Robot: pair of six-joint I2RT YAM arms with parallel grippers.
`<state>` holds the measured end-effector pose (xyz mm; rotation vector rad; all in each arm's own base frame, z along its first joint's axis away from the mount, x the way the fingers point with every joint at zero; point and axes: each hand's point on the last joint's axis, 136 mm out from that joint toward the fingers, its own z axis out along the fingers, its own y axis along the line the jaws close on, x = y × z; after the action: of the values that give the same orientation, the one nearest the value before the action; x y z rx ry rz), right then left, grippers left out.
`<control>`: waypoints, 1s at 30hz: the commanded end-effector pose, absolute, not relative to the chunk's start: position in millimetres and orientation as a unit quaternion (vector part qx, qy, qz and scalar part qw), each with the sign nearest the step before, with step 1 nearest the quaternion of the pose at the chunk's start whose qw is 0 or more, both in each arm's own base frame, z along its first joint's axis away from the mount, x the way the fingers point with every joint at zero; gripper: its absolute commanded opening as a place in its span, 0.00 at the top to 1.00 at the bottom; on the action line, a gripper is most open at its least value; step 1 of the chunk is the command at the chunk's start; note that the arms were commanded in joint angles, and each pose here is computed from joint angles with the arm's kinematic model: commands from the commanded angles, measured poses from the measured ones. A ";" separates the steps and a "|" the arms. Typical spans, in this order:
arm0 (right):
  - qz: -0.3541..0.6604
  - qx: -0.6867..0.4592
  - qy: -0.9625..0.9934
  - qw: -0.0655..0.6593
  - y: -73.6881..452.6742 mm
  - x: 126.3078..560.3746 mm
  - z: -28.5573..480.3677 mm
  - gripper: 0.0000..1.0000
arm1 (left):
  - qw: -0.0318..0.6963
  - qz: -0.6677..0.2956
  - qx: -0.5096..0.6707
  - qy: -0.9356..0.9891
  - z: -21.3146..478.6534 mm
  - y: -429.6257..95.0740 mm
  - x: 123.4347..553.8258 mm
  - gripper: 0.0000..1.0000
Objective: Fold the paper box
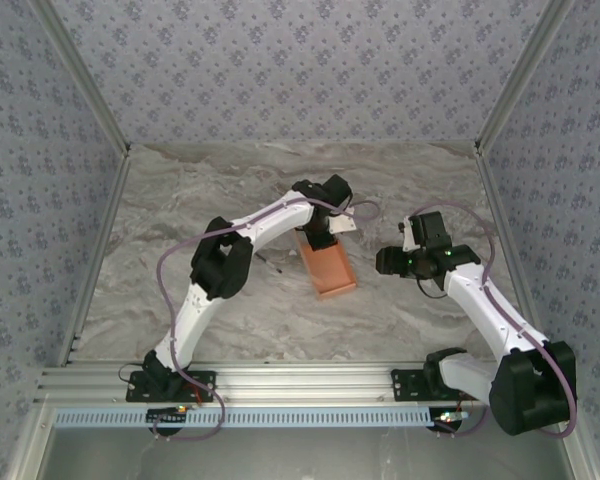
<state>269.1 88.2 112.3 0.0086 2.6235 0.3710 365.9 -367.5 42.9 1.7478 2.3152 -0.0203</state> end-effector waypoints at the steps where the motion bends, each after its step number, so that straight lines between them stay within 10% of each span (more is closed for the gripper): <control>1: 0.139 0.001 0.961 0.241 87.7 266.6 110.5 0.35 | 0.142 0.025 0.614 0.776 27.1 -364.3 379.3 0.98; 30: 0.152 0.008 0.960 0.236 86.3 265.8 107.5 0.35 | 0.209 0.092 0.713 0.662 -6.0 -366.2 380.6 0.91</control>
<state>269.1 85.4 110.2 0.0328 2.6256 0.3956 377.2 -378.6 43.0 1.9122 1.8654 0.1355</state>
